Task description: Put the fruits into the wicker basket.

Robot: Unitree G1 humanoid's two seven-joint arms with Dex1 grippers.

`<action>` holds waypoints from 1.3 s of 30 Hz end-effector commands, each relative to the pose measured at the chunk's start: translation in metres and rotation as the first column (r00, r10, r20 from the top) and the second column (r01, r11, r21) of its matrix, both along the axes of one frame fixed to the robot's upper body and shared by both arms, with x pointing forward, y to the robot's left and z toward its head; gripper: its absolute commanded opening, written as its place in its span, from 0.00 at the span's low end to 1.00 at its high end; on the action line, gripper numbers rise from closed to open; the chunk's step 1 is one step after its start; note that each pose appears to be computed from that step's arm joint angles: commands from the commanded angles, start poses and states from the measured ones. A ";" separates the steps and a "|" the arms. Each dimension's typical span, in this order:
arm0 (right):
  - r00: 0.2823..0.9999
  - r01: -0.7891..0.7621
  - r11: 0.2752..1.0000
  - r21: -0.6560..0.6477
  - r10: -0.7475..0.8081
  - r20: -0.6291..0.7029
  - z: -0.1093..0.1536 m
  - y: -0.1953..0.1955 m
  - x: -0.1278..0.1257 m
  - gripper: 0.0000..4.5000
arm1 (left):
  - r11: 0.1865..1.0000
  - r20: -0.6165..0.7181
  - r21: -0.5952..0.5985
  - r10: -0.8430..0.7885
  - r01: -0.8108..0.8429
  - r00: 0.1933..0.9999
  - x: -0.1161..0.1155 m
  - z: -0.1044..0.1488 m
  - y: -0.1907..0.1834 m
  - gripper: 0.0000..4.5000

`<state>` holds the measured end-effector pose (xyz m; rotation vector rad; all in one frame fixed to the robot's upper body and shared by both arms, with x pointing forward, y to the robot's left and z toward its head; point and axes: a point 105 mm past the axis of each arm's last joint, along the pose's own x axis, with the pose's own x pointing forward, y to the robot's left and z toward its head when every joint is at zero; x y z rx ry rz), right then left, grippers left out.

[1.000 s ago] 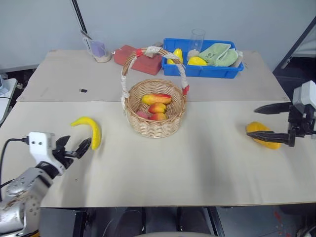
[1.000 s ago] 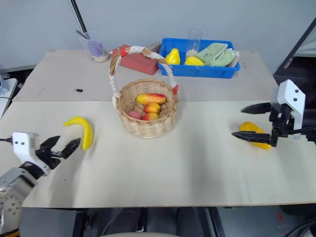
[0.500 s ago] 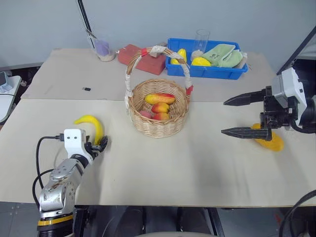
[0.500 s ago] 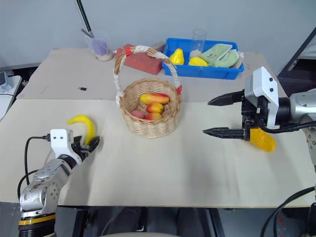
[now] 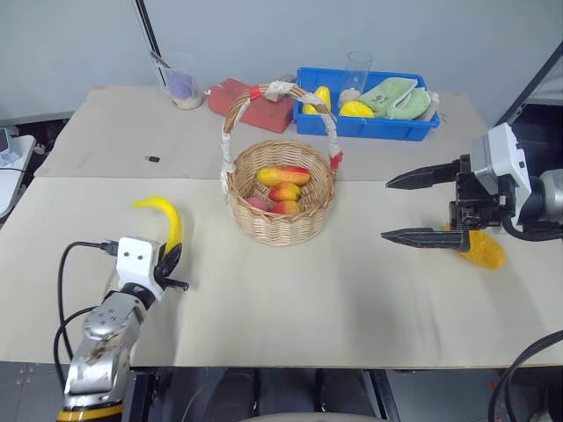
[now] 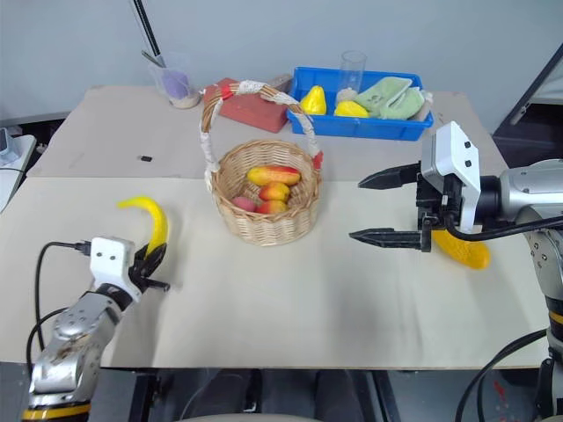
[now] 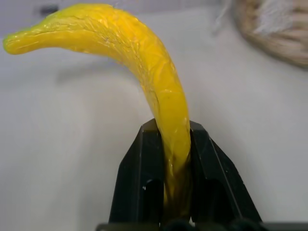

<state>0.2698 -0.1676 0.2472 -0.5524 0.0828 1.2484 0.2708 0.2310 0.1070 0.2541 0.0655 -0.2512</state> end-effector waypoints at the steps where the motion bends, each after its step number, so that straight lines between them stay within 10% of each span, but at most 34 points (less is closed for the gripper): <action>1: 0.999 0.001 1.000 0.019 -0.001 0.035 0.010 0.000 -0.003 1.00 | 0.955 0.179 0.210 -0.249 0.210 0.952 -0.029 0.051 -0.027 0.04; 10: 0.999 0.015 0.999 0.038 -0.016 0.039 0.012 0.000 0.003 1.00 | 0.812 0.165 0.193 -0.580 0.550 0.798 -0.056 0.062 -0.092 0.04; 38: 0.989 0.121 0.986 0.111 -0.129 0.071 0.024 -0.005 0.005 1.00 | 0.826 0.058 0.086 -0.563 0.557 0.825 0.051 0.124 -0.147 0.04; 39: 0.988 0.128 0.985 0.115 -0.137 0.076 0.024 -0.005 0.006 1.00 | 0.826 0.066 0.091 -0.562 0.556 0.825 0.054 0.126 -0.147 0.27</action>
